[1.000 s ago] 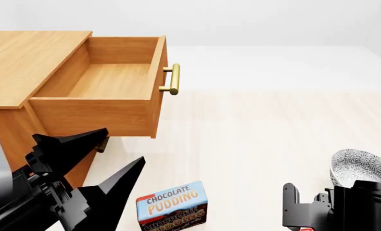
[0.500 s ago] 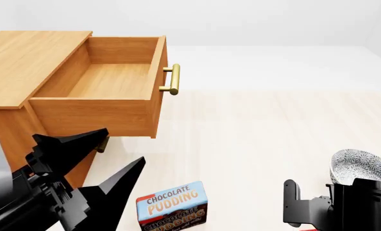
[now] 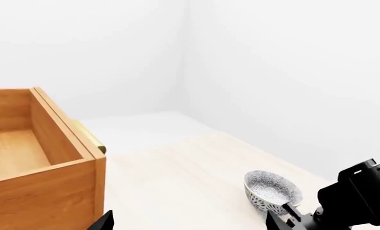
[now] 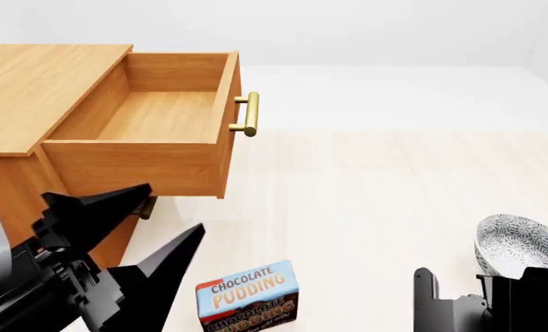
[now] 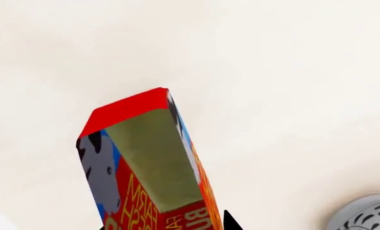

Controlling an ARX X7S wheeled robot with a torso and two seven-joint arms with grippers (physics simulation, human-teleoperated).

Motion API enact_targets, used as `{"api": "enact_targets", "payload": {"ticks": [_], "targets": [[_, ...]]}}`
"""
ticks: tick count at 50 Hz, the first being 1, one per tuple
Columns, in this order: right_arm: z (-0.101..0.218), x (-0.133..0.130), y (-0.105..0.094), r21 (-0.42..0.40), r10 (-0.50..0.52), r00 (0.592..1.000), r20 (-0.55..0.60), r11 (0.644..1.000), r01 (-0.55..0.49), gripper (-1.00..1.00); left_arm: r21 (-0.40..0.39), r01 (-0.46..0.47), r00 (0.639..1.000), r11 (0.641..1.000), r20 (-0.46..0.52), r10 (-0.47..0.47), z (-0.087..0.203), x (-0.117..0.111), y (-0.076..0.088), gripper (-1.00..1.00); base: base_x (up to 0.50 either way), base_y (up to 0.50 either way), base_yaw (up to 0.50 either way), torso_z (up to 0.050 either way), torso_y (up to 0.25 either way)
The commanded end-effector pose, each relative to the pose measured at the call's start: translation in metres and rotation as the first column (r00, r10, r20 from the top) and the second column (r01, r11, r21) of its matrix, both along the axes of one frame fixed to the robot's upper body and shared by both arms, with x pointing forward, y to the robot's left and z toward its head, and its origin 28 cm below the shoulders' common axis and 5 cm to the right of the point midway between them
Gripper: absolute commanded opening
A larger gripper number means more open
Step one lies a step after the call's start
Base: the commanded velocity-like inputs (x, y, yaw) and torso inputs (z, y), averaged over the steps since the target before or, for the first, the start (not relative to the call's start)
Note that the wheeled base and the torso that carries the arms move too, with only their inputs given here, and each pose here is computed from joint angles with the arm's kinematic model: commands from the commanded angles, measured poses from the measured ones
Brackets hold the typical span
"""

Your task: Put the butter at the back in the top drawer of the cabinet and close it.

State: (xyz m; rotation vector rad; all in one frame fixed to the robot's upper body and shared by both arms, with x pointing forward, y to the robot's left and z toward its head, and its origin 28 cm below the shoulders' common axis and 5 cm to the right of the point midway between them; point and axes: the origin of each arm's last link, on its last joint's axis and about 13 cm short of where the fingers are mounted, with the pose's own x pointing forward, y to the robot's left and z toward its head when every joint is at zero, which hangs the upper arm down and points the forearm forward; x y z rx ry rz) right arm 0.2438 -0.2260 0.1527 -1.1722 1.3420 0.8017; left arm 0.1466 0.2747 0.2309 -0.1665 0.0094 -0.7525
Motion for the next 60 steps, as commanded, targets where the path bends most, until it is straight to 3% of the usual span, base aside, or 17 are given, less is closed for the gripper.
{"api": "enact_targets", "payload": {"ticks": [1,36,60], "targets": [[0.022,-0.012,0.001,0.000,0.016,0.999,0.052,1.000,-0.016,-1.00,-0.003,-0.006,1.000,1.000,0.015,0.006,0.004,-0.005,0.002,1.00,0.00,0.00,0.00,0.000,0.000],[0.087,-0.029,0.011,0.010,0.047,0.974,0.223,0.999,-0.050,-1.00,0.008,0.001,1.000,1.000,0.009,-0.001,0.003,-0.003,0.002,1.00,0.00,0.00,0.00,0.000,0.000],[0.138,-0.030,0.026,0.037,0.069,0.928,0.367,0.995,-0.089,-1.00,0.061,0.036,0.999,0.998,-0.005,-0.035,0.009,0.002,-0.002,1.00,0.00,0.00,0.00,0.000,0.001]]}}
